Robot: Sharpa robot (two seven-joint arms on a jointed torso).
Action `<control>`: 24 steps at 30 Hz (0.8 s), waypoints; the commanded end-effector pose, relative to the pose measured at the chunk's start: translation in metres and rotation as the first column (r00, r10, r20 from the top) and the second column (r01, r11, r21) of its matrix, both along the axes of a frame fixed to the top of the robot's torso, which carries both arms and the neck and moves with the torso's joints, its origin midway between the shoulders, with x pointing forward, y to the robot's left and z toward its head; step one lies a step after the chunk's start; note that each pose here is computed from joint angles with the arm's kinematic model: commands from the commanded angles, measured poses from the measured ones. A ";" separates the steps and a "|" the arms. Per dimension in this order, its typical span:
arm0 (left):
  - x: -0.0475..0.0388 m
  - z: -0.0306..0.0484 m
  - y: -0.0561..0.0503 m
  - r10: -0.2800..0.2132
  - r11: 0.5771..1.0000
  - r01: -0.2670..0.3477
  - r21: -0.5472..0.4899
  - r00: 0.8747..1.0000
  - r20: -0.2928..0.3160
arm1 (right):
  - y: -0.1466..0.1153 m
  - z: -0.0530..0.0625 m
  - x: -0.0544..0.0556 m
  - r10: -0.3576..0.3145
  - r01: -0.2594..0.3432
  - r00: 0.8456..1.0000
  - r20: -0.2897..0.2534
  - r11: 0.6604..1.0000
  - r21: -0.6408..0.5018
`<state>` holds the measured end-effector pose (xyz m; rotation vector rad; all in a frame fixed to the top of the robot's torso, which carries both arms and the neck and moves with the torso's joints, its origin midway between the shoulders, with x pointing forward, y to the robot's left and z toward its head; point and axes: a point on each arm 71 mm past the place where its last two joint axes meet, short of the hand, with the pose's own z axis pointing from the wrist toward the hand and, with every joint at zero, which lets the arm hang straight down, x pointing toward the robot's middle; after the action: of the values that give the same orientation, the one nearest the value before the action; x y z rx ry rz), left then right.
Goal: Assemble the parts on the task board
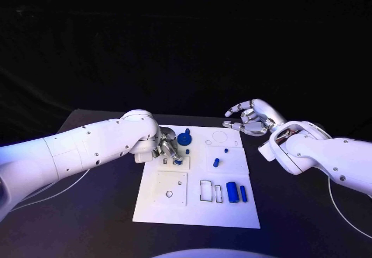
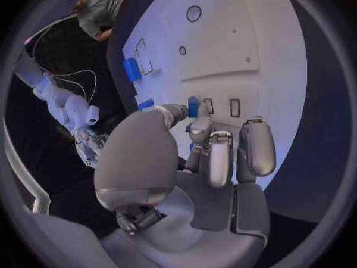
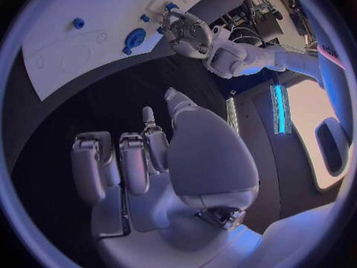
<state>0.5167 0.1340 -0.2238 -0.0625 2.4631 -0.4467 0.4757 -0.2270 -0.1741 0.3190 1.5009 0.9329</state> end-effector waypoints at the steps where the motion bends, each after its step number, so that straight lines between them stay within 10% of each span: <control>1: -0.0019 0.0021 -0.001 0.051 0.994 -0.053 -0.096 0.998 -0.027 | 0.000 -0.001 0.000 0.009 -0.009 1.000 -0.006 1.000 0.006; 12: -0.0072 0.0103 0.013 0.167 0.964 -0.157 -0.215 0.986 0.028 | -0.003 0.000 -0.001 0.003 -0.003 1.000 -0.004 1.000 0.008; 24: -0.0127 0.0073 0.024 0.168 0.976 -0.143 -0.165 0.974 0.149 | -0.005 -0.001 0.000 -0.002 0.002 1.000 -0.004 1.000 0.007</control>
<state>0.5018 0.1586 -0.2196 -0.2970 2.3058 -0.5662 0.4757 -0.2324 -0.1752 0.3362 1.5008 0.9273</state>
